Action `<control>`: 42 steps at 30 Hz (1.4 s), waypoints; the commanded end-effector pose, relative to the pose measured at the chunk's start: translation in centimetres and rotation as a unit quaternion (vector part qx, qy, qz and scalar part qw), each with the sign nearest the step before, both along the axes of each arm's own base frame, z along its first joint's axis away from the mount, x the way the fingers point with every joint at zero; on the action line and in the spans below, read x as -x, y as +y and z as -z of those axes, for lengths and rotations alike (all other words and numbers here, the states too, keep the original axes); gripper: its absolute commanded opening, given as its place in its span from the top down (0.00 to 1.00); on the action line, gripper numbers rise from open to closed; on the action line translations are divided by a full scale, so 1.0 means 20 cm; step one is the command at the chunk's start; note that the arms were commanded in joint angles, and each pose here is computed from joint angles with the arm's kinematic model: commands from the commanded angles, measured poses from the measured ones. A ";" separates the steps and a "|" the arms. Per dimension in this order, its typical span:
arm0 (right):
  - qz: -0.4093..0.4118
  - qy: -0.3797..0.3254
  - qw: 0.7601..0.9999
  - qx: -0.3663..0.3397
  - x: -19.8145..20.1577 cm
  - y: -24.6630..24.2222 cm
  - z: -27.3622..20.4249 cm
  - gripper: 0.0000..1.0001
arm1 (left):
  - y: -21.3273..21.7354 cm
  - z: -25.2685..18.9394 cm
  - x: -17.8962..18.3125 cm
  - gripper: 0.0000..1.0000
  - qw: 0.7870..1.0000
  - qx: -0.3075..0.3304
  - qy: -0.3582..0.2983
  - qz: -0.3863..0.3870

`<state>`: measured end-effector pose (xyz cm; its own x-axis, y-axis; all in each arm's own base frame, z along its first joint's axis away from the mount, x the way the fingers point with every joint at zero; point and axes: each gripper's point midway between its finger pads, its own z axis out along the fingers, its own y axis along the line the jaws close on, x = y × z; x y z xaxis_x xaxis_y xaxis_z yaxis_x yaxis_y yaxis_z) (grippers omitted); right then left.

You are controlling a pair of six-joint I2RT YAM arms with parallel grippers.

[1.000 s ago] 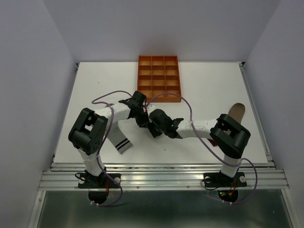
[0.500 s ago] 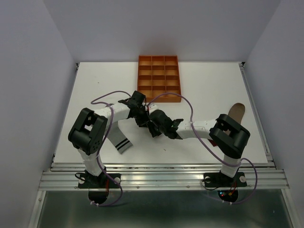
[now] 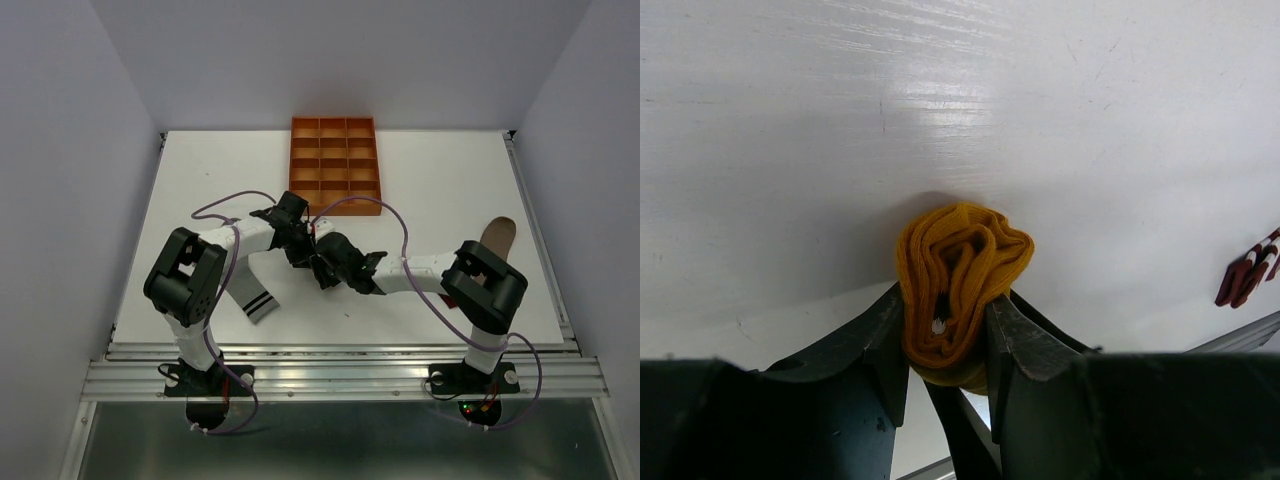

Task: Roll the socks
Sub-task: Pick up the sock at the center of the board.

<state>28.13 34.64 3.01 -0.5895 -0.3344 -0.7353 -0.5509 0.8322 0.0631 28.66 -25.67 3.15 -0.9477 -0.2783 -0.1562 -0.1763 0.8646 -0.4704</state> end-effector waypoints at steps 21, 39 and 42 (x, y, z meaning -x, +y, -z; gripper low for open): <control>0.054 0.069 0.995 0.048 0.06 -0.15 0.16 0.99 | 0.06 0.09 0.15 0.79 0.997 -0.065 0.036 0.030; 0.065 0.109 0.989 0.077 0.21 -0.32 0.28 0.99 | 0.10 0.00 0.06 0.38 0.997 -0.073 0.008 -0.016; 0.066 0.104 0.990 0.074 0.21 -0.32 0.27 0.99 | 0.09 -0.04 0.01 0.38 0.998 -0.060 -0.006 -0.026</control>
<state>27.08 33.94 2.70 -0.6404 -0.2743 -0.7174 -0.5036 0.8552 0.1226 28.69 -25.38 3.14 -0.9364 -0.2975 -0.1860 -0.2020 0.8906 -0.4074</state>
